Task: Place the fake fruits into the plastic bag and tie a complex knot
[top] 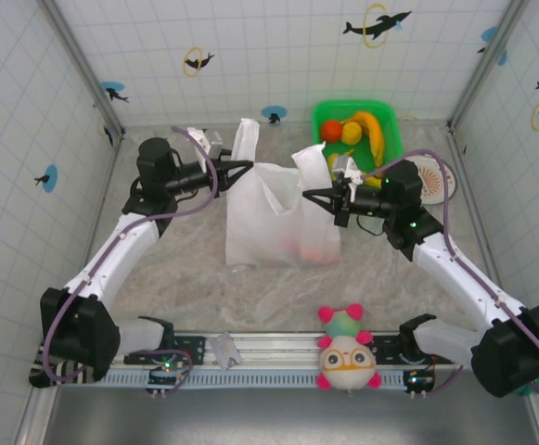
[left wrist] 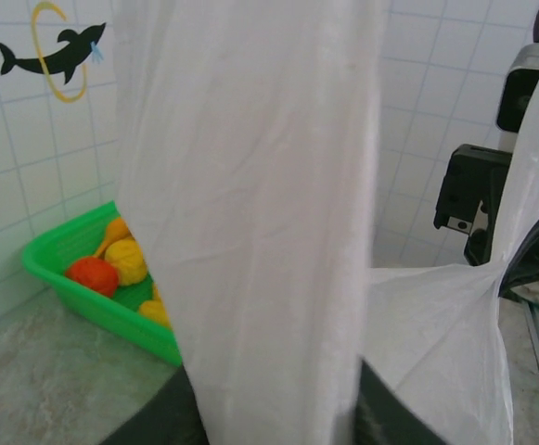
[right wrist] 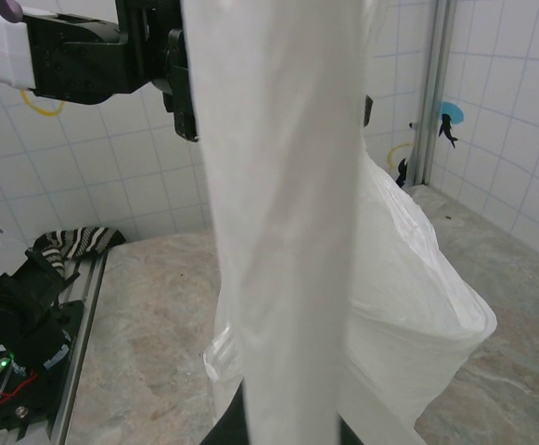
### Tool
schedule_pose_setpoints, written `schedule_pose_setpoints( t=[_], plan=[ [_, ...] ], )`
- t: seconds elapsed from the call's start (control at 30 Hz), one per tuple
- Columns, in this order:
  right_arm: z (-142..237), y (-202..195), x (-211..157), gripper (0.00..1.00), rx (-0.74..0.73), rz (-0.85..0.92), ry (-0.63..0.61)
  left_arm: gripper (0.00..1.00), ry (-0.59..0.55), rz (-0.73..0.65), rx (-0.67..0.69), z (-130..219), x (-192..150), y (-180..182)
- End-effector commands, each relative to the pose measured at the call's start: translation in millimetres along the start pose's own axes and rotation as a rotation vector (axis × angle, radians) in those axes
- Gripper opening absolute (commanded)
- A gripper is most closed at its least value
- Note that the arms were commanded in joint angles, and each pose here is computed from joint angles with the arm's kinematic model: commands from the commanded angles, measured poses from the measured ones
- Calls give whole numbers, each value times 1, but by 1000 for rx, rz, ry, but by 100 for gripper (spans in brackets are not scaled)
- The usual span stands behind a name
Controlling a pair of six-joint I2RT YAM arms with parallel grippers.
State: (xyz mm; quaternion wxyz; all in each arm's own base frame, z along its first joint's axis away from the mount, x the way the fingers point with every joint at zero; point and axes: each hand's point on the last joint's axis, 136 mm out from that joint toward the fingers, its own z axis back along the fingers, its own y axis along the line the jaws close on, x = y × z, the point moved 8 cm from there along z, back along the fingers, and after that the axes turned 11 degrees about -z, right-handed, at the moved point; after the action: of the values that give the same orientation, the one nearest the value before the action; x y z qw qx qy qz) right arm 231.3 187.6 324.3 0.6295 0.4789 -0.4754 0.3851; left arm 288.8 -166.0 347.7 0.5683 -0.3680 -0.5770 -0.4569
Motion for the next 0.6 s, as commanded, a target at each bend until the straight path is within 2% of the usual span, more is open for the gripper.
schedule_pose_setpoints(
  t=[0.0,0.13,0.3,0.57],
  plan=[
    [5,2,5,0,-24,19,-3,17,-55,-86,-72,-1,17,-8],
    [8,-5,2,0,-70,10,44,0,-30,-106,-111,4,13,-21],
    [13,-6,2,0,-95,20,60,0,61,-108,-172,9,2,-39],
    [15,-7,4,0,-108,25,77,0,146,-139,-268,3,-1,-65]
  ],
)
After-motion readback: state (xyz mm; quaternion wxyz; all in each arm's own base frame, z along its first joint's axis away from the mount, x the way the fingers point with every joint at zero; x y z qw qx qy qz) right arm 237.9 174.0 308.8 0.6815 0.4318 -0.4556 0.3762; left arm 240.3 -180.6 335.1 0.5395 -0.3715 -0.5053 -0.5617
